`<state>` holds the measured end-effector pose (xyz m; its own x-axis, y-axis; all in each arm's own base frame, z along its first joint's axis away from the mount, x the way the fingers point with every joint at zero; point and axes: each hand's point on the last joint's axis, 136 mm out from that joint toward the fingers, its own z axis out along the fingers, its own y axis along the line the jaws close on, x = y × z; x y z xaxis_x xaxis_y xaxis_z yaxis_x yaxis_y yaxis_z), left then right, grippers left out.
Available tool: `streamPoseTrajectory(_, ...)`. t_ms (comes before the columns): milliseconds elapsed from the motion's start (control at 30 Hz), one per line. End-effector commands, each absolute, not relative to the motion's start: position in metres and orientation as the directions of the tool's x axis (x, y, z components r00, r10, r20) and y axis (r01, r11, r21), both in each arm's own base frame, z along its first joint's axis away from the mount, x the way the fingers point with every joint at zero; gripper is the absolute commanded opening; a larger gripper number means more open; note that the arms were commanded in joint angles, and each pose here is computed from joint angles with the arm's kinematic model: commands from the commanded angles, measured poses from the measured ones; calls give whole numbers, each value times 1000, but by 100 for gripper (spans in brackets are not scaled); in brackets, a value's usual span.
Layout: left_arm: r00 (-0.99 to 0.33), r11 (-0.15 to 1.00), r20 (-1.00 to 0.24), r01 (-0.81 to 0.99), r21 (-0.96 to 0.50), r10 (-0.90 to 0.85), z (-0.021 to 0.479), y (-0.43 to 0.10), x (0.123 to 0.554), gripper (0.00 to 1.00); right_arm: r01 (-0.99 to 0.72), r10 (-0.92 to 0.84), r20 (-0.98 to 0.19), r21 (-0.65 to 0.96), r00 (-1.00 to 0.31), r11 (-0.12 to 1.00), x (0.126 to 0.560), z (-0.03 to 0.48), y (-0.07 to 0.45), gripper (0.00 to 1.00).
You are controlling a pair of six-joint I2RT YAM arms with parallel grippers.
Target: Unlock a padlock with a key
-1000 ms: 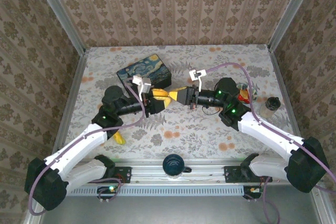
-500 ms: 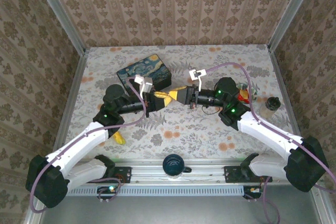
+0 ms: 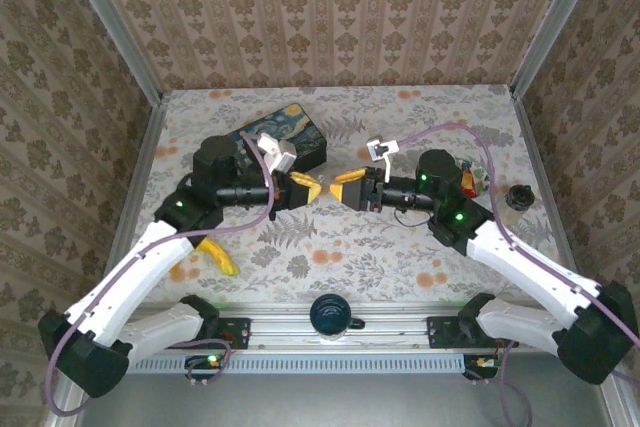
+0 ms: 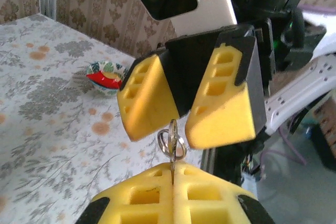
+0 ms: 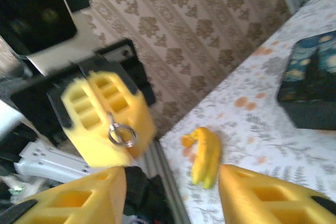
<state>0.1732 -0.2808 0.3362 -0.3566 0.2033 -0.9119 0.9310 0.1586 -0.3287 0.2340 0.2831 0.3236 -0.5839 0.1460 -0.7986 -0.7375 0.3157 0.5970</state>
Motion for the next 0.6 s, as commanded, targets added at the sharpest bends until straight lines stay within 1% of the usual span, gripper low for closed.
streamPoseTrajectory(0, -412, 192, -771, 911, -366, 486, 287, -262, 147, 0, -744, 106, -857, 493, -504, 451, 234, 324, 264, 54)
streamPoseTrajectory(100, -361, 222, -665, 932, -287, 653, 266, -258, 142, 0, -755, 55, -876, 443, -478, 483, 227, 318, 256, 54)
streamPoseTrajectory(167, -316, 184, -628, 946, -268, 711, 263, -262, 137, 0, -776, 21, -888, 412, -459, 478, 221, 314, 255, 52)
streamPoseTrajectory(267, -269, 139, -623, 958, -250, 734, 269, -268, 137, 0, -815, -36, -902, 370, -429, 445, 210, 308, 257, 47)
streamPoseTrajectory(333, -243, 120, -611, 965, -234, 753, 273, -268, 138, 0, -835, -73, -910, 340, -409, 432, 205, 303, 259, 46)
streamPoseTrajectory(433, -182, 70, -581, 975, -210, 793, 275, -268, 134, 0, -850, -105, -914, 316, -392, 423, 202, 293, 262, 50)
streamPoseTrajectory(567, -146, 40, -545, 979, -202, 826, 276, -270, 134, 0, -871, -122, -924, 290, -362, 396, 198, 291, 268, 50)
